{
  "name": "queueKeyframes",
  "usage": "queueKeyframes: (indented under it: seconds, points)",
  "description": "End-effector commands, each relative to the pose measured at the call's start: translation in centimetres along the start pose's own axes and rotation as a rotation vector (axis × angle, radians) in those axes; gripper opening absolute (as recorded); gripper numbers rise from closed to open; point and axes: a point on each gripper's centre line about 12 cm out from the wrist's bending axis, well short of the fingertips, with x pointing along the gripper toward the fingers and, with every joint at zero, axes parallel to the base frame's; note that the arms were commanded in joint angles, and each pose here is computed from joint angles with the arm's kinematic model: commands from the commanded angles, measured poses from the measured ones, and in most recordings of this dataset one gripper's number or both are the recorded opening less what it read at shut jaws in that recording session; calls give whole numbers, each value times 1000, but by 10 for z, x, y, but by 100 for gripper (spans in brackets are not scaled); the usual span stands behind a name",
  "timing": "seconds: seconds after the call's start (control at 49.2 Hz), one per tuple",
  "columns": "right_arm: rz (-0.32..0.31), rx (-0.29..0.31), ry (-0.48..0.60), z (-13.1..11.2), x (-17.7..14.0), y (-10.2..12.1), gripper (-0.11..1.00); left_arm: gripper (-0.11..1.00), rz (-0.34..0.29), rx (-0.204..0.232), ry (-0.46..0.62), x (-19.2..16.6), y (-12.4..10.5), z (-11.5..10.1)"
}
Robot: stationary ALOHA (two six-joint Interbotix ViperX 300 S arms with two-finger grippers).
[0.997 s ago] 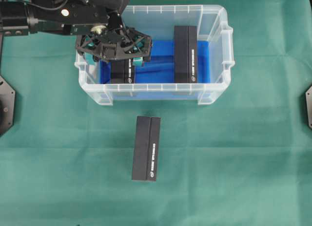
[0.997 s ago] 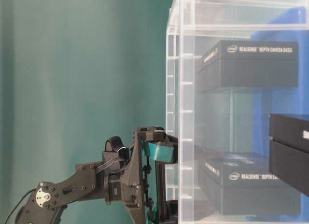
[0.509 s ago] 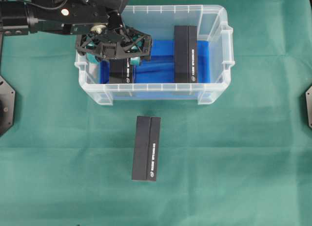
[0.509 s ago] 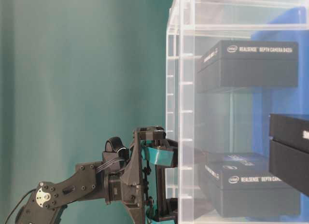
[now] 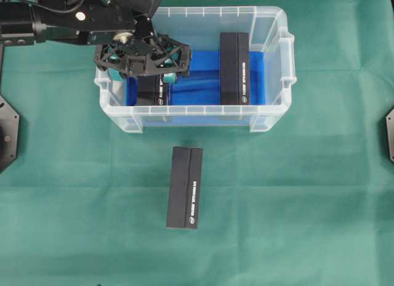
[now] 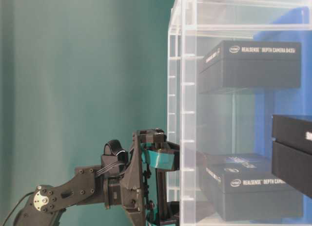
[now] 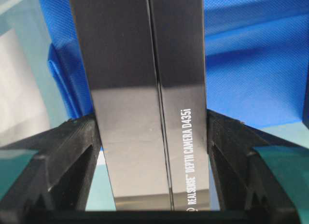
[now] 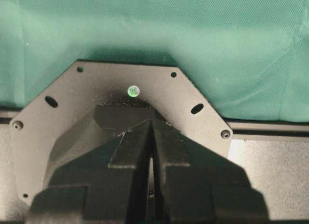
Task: Take the box out of the case with the left arm.
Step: 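Close the left gripper on the left box and lift it up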
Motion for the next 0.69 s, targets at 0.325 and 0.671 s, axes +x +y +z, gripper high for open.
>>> queueKeyframes:
  seconds: [0.325,0.671]
  points:
    - [3,3,-17,4,-7,0,1,62,-85,14,-29,-91,-16,-1]
    - [3,3,-18,4,-7,0,1,62,-93,-1,-34,-171,-6,-1]
